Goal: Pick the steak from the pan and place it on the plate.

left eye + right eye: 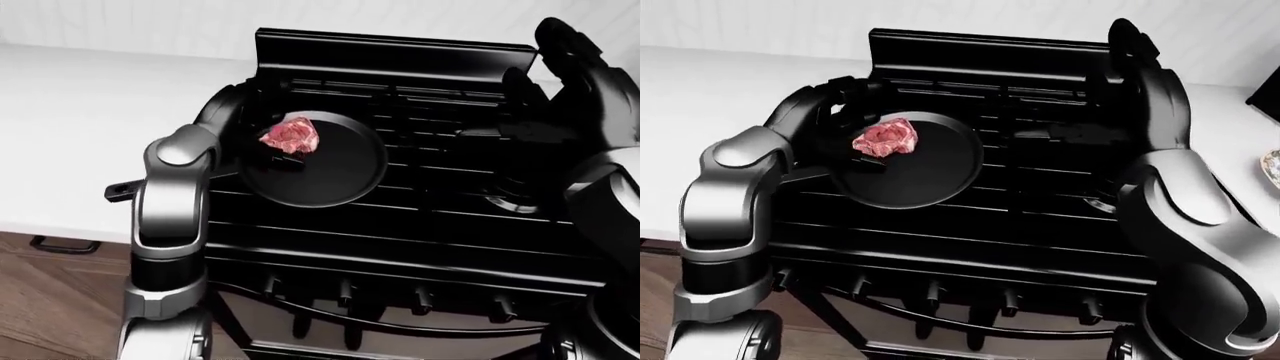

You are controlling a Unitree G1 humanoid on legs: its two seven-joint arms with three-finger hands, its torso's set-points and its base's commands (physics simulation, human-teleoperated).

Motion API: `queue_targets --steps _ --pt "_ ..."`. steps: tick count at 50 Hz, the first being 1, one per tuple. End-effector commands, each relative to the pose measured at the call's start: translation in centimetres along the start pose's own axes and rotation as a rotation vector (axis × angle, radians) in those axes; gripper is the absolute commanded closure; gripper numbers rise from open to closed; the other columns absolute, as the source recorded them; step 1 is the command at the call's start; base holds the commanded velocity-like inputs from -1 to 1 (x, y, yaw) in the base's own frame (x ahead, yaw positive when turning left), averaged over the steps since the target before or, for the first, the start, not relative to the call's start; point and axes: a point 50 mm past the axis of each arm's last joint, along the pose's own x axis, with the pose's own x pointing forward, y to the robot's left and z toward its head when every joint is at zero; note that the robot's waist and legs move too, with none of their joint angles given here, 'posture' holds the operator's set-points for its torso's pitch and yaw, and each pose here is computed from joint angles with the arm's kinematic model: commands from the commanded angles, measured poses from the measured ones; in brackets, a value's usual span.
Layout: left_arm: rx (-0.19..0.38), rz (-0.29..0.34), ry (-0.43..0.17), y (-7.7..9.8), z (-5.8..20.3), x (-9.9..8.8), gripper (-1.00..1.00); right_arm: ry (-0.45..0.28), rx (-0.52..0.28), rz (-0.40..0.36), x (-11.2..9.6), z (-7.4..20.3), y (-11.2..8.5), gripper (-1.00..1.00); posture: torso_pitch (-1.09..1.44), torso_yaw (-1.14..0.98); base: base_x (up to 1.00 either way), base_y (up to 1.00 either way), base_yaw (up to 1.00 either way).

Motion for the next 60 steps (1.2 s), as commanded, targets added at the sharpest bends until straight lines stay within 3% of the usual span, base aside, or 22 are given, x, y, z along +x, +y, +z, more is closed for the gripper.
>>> queue_targets --steps 1,16,24,32,60 --pt "0.047 0.022 -0.084 0.4 1.8 -0.4 -0.58 -0.076 0.004 -0.007 -0.2 1.3 -0.1 -1.00 0.00 0.00 0.00 0.00 0.00" --pt "0.070 0.034 -0.083 1.1 2.2 0.7 -0.61 -0.077 0.005 -0.004 -0.3 1.3 0.0 -1.00 0.00 0.00 0.00 0.00 0.00" --pt "0.070 0.057 -0.081 2.2 2.8 2.3 -0.62 -0.078 0.006 -0.004 -0.3 1.4 -0.1 -1.00 0.00 0.00 0.00 0.00 0.00" --pt "0.096 0.055 -0.063 2.1 2.2 3.4 -0.63 -0.080 0.009 -0.005 -0.2 1.5 -0.2 -1.00 0.00 0.00 0.00 0.00 0.00" --pt "0.133 0.030 -0.018 1.7 0.6 4.1 -0.58 -0.090 0.010 -0.004 -0.2 1.8 -0.2 -1.00 0.00 0.00 0.00 0.00 0.00"
